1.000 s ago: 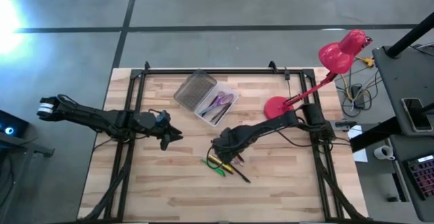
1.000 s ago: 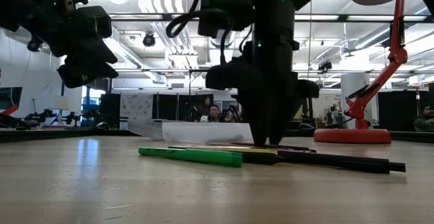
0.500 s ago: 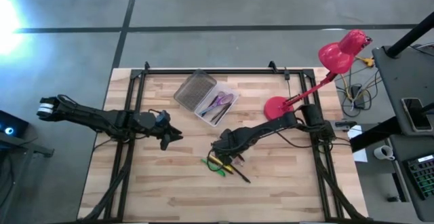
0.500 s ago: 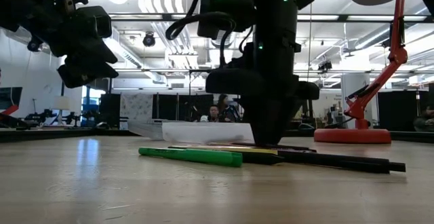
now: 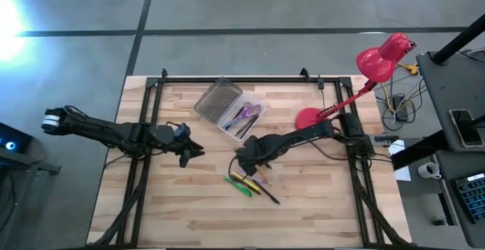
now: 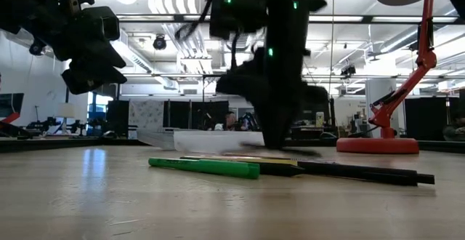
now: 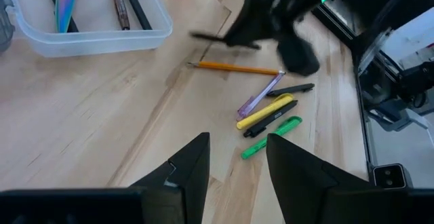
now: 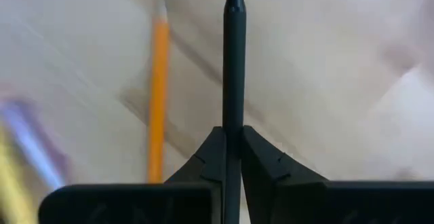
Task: Pick & place school supplies into a supply box
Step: Put the black pen into the black supply box
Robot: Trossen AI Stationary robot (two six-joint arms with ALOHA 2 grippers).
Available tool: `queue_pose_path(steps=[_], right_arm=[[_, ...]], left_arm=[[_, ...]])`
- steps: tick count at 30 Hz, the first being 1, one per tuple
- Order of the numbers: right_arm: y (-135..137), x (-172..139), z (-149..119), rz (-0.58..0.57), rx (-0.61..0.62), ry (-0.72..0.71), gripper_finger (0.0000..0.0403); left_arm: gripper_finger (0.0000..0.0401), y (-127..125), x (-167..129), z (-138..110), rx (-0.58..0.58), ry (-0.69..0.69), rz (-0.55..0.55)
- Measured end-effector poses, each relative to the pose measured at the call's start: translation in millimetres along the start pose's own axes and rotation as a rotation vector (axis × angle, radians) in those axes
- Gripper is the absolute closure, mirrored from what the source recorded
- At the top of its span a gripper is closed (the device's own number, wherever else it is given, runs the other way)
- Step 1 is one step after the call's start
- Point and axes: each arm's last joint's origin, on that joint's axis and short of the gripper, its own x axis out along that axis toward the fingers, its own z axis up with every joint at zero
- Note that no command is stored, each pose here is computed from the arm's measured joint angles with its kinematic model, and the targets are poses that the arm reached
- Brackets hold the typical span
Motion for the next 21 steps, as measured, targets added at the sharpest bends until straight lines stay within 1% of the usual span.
queue_pose_path(steps=[3,4,5,6,7,9,10,11,12,16,21], right_arm=[[-7.2,-32.4,18.0,0.054,-0.03,-0.104,0.0389],[-10.7,-42.1,24.4,0.062,-0.077,-0.139,0.0389],[-13.8,-48.8,30.4,0.062,-0.159,-0.17,0.0389],[-16.1,-53.8,36.4,0.064,-0.269,-0.2,0.0389],[-17.7,-57.2,41.7,0.061,-0.408,-0.224,0.0389],[-22.5,-62.0,51.5,0.028,-0.724,-0.246,0.0389],[-26.2,-63.7,56.3,0.01,-0.851,-0.245,0.0389],[-29.2,-62.1,61.4,-0.008,-0.948,-0.241,0.0389],[-32.4,-59.9,68.0,-0.02,-1.015,-0.241,0.0388],[-51.1,-37.8,96.3,-0.092,-1.151,-0.191,0.0382],[-71.6,-29.2,127.5,-0.21,-1.351,-0.172,0.0382]], left_arm=[[0.0271,0.0,0.0,0.0,0.0,0.0,0.0],[0.0271,0.0,0.0,0.0,0.0,0.0,0.0],[0.0271,0.0,0.0,0.0,0.0,0.0,0.0],[0.0271,0.0,0.0,0.0,0.0,0.0,0.0],[0.0271,0.0,0.0,0.0,-0.002,0.0,0.0],[0.0271,0.0,0.0,0.1,-0.015,-0.001,0.0],[0.0271,0.0,0.0,0.1,-0.027,-0.002,0.001],[0.0271,0.1,0.0,0.1,-0.038,-0.004,0.003],[0.0271,0.0,0.0,0.3,-0.054,-0.007,0.005],[0.0271,-0.1,0.0,1.3,-0.131,-0.027,0.011],[0.0271,-0.7,-0.1,2.6,-0.218,-0.049,0.012]])
